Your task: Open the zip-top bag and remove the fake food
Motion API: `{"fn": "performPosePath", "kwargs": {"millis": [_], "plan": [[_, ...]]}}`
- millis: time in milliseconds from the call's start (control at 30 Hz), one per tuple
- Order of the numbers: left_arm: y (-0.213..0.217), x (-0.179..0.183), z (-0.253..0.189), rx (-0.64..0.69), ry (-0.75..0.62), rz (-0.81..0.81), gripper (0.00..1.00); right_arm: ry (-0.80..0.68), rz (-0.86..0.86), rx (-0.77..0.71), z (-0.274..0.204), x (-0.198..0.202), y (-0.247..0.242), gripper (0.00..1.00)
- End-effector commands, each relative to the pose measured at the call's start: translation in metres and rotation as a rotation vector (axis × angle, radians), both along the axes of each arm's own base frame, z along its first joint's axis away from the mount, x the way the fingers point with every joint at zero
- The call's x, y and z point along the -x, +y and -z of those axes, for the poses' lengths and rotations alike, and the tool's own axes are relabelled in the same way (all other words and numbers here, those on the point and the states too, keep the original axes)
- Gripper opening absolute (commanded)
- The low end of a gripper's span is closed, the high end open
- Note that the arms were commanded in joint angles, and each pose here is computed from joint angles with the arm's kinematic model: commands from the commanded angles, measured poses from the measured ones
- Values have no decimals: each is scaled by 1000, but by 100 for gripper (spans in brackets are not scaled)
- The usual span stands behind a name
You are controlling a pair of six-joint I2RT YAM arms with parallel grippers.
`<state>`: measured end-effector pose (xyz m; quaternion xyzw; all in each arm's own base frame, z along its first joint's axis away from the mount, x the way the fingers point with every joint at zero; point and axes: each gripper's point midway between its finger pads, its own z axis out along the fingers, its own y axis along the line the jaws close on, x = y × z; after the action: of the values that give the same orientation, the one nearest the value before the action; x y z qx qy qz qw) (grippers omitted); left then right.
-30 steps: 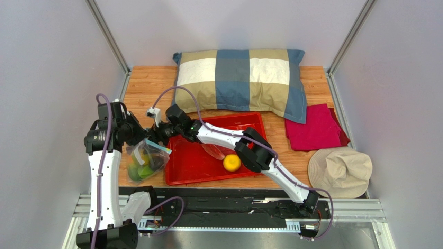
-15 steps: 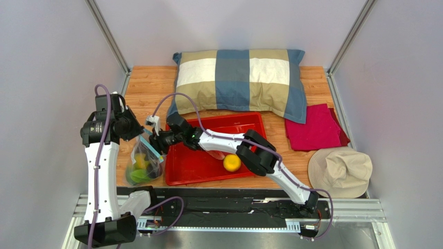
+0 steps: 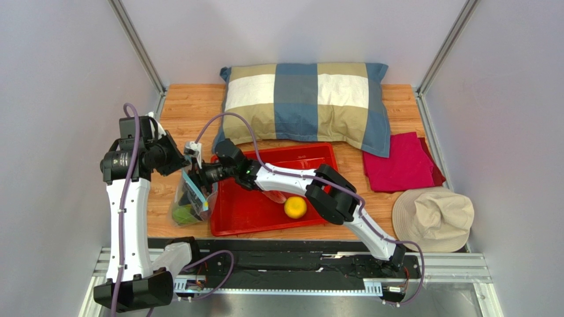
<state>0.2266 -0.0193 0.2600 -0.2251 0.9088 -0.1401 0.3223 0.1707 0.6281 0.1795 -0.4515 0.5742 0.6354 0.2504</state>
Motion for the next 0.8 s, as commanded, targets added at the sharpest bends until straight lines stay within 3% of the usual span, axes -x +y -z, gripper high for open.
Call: {"fn": "performPosePath", "kwargs": {"millis": [0,167,400,767], "plan": [[-20,-9,-23,102,-87,51,0,-100,21,-31,5,-6,12,78],[-12,2,-11,71,-40,-5,0,-234,183,83,41,-38,14,85],[-15,8,-2,99,-25,-28,0,-333,399,178,48,-81,5,90],[-28,5,-3,181,-61,-10,0,-322,286,247,100,-57,18,91]]}}
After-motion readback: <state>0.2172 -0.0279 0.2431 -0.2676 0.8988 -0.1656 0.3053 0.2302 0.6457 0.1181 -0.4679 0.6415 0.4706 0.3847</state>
